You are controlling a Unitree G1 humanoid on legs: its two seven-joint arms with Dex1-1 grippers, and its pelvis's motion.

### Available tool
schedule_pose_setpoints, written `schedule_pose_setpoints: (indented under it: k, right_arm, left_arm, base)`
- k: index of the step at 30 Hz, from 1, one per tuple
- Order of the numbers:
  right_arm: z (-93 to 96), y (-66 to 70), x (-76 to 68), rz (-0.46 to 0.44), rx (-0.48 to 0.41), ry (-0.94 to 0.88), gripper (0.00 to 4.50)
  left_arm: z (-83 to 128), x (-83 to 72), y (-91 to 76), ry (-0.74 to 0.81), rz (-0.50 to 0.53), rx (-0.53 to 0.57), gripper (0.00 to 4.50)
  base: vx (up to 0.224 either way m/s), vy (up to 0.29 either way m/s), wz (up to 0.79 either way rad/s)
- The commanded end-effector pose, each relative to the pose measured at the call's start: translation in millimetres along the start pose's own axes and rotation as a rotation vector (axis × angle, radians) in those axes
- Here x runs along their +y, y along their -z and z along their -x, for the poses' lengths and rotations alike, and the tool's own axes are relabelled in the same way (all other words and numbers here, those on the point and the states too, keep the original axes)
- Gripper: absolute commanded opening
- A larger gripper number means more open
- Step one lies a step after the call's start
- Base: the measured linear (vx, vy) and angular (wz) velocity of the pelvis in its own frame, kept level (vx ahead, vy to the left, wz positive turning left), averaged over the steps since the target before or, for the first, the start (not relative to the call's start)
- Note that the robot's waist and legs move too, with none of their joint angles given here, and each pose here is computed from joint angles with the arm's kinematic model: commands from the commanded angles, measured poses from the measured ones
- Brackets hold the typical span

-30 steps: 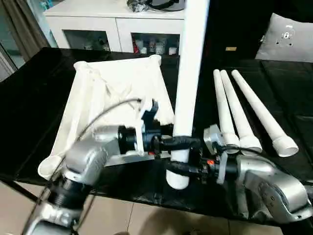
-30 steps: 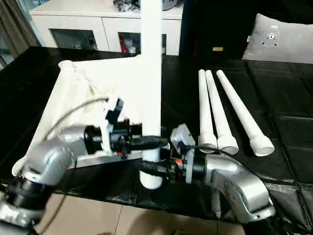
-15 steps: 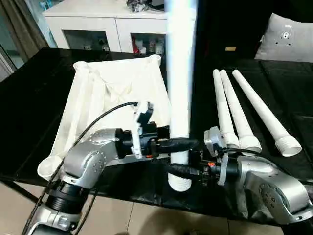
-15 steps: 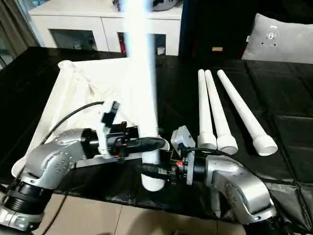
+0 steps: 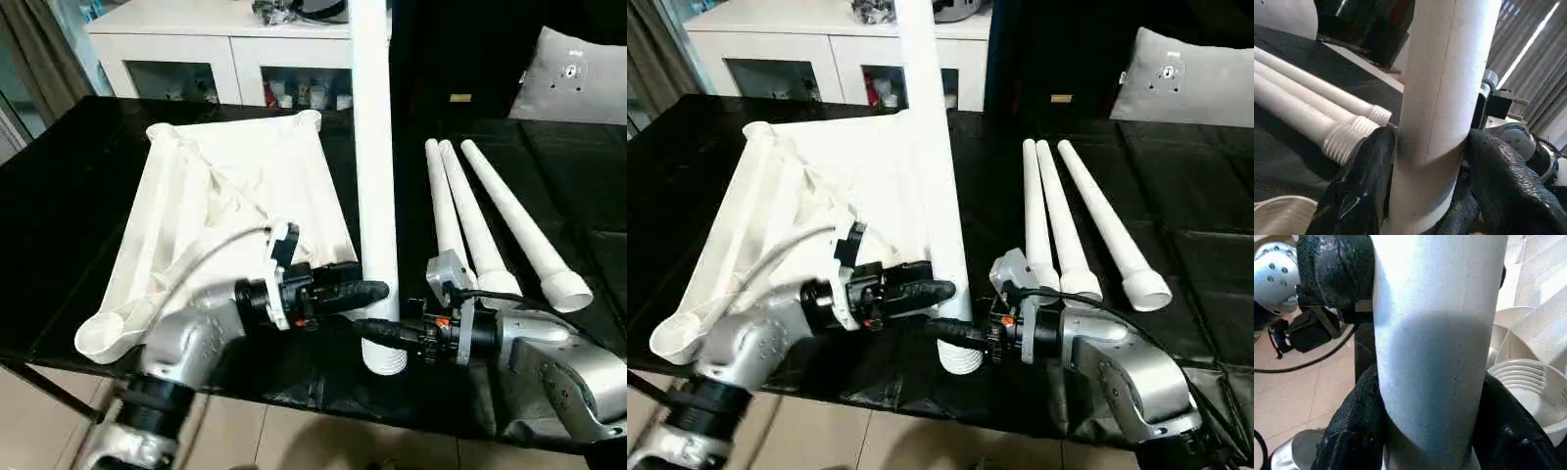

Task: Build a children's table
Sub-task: Pick table leg

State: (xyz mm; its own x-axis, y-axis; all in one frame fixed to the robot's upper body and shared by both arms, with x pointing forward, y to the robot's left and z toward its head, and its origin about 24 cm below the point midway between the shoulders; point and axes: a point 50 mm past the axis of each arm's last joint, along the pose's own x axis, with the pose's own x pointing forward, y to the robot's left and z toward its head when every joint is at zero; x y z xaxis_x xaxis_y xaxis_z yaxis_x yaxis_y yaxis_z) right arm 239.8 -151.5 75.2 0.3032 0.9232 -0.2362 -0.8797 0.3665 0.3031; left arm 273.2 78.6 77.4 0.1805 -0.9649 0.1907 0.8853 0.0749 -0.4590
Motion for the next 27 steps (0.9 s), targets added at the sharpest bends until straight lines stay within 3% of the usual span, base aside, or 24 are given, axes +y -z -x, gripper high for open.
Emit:
schedule_pose_setpoints:
  k: [1, 8, 11, 13, 16, 21, 23, 27]
  right_arm:
    - [3.8, -14.4, 5.9, 0.047, -0.032, -0.038, 1.90]
    - [3.6, -26.6, -1.1, 0.084, -0.094, 0.027, 1.90]
    - [-1.1, -38.8, -6.3, 0.065, -0.207, 0.098, 1.89]
    - [-4.6, -44.6, -5.8, 0.050, -0.260, 0.110, 1.89]
    - [-7.8, -46.8, -6.5, 0.049, -0.288, 0.134, 1.89]
    - [-13.5, -54.4, -10.7, 0.053, -0.367, 0.210, 1.89]
    - [-19.4, -61.3, -9.6, 0.071, -0.405, 0.235, 1.89]
    - [-27.0, -63.9, -9.6, 0.114, -0.388, 0.260, 1.89]
  left_arm:
    - [11, 6.6, -1.5, -0.065, 0.012, -0.038, 3.07]
    - [16, 7.9, -13.4, -0.098, -0.035, -0.085, 3.07]
    - [21, 2.8, -33.8, -0.070, 0.005, -0.250, 3.07]
    - [21, -2.5, -38.6, -0.050, -0.007, -0.266, 3.00]
    - [18, -4.6, -38.7, -0.073, -0.070, -0.227, 3.47]
    - [21, 9.3, -53.8, -0.254, -0.096, -0.320, 3.83]
    - [23, 28.1, -65.8, -0.496, -0.175, -0.269, 3.88]
    - [13, 32.4, -76.9, -0.587, -0.298, -0.149, 3.88]
  base:
    - [0.000, 0.000, 0.00]
    - [0.000, 0.000, 0.00]
    - [0.000, 0.000, 0.00]
    - [0.000, 0.000, 0.00]
    - [0.000, 0.000, 0.00]
    - [0.000, 0.000, 0.00]
    - [0.000, 0.000, 0.00]
    - [0.000, 0.000, 0.00]
